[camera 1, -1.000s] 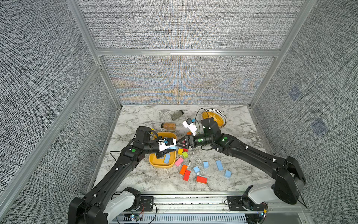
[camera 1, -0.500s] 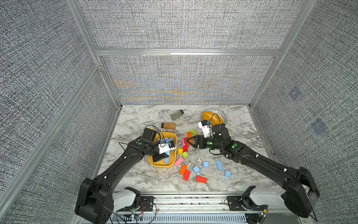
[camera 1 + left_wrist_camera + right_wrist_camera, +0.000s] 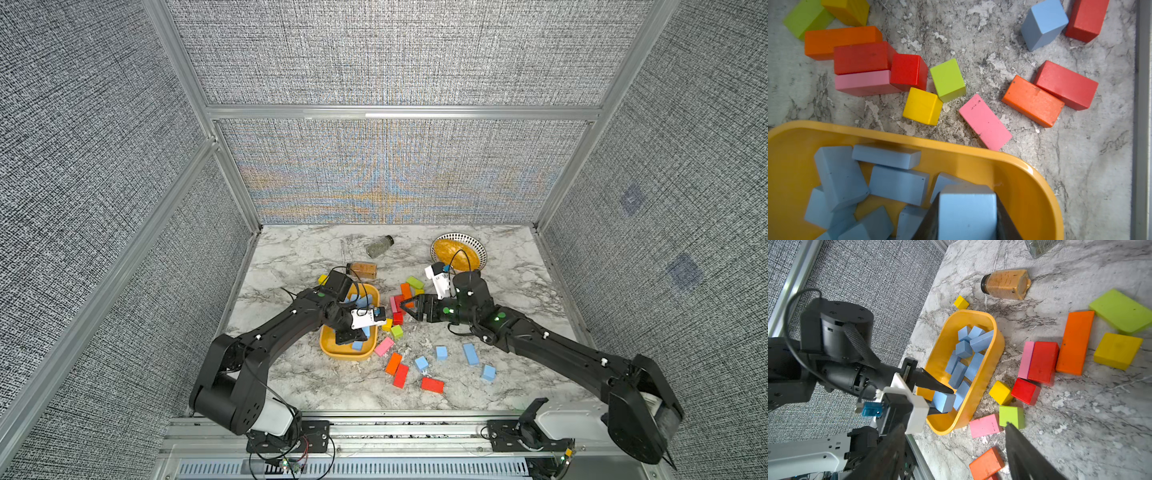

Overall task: Pick out the blue building blocks
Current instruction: Place the building block in the storage box, then pick up the building block from the center of the board.

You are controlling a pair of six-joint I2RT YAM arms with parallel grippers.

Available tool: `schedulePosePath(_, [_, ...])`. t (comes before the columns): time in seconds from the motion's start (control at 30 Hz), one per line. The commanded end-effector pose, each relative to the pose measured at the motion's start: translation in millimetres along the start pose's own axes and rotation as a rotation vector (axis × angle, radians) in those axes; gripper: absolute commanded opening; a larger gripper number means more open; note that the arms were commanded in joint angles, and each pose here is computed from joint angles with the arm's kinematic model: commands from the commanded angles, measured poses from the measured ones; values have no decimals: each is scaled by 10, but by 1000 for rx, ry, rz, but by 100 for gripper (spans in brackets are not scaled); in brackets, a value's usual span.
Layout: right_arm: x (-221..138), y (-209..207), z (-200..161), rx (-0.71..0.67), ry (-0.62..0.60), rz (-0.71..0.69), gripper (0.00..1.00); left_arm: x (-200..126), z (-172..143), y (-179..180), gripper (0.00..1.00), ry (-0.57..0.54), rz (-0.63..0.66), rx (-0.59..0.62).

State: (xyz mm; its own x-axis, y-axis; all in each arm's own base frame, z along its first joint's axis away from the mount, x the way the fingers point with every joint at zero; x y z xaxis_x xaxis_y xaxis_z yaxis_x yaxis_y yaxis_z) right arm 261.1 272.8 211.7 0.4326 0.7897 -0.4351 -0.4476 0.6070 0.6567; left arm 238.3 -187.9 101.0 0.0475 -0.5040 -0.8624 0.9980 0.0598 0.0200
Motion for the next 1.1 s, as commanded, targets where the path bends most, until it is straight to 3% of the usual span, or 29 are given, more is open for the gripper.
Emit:
schedulePosePath(0.0, [-54, -35, -15, 14, -36, -14, 77, 47, 52, 34, 31, -4, -9, 9])
schedulePosePath(0.07, [-108, -68, -47, 22, -47, -29, 77, 82, 63, 38, 34, 2, -19, 8])
schedulePosePath(0.2, [-224, -114, -86, 37, -84, -50, 77, 115, 63, 96, 52, 21, -4, 1])
schedulePosePath(0.27, [-248, -106, -115, 40, -86, -44, 77, 96, 79, 140, 56, 22, 14, 5])
schedulePosePath(0.53, [-216, -186, -209, 56, -29, -113, 77, -5, 185, 320, 59, 29, 74, -90])
schedulePosePath(0.77, [-141, -378, -372, 96, 99, -236, 75, -260, 462, 303, 63, -79, 71, -156])
schedulePosePath(0.9, [-181, -447, -411, 151, 118, -269, 75, -368, 636, 190, 64, -131, 10, -87])
schedulePosePath(1.07, [-360, -613, -411, 244, 47, -311, 74, -315, 805, -105, 64, -117, -82, 147])
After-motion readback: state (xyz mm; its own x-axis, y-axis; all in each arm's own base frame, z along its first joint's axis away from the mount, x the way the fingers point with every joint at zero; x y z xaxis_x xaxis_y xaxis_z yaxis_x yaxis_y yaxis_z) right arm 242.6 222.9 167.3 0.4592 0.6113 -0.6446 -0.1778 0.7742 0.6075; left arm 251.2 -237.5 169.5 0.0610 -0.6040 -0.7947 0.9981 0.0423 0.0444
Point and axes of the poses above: each gripper's point midway between its finger pads, its own x axis out along the fingers, its own y axis along the line the jaws close on, z = x × y, the point moved 3 cm from there along -x, back along the fingers, and after that the axes turned 2 degrees about -x, right-handed, at the moved point
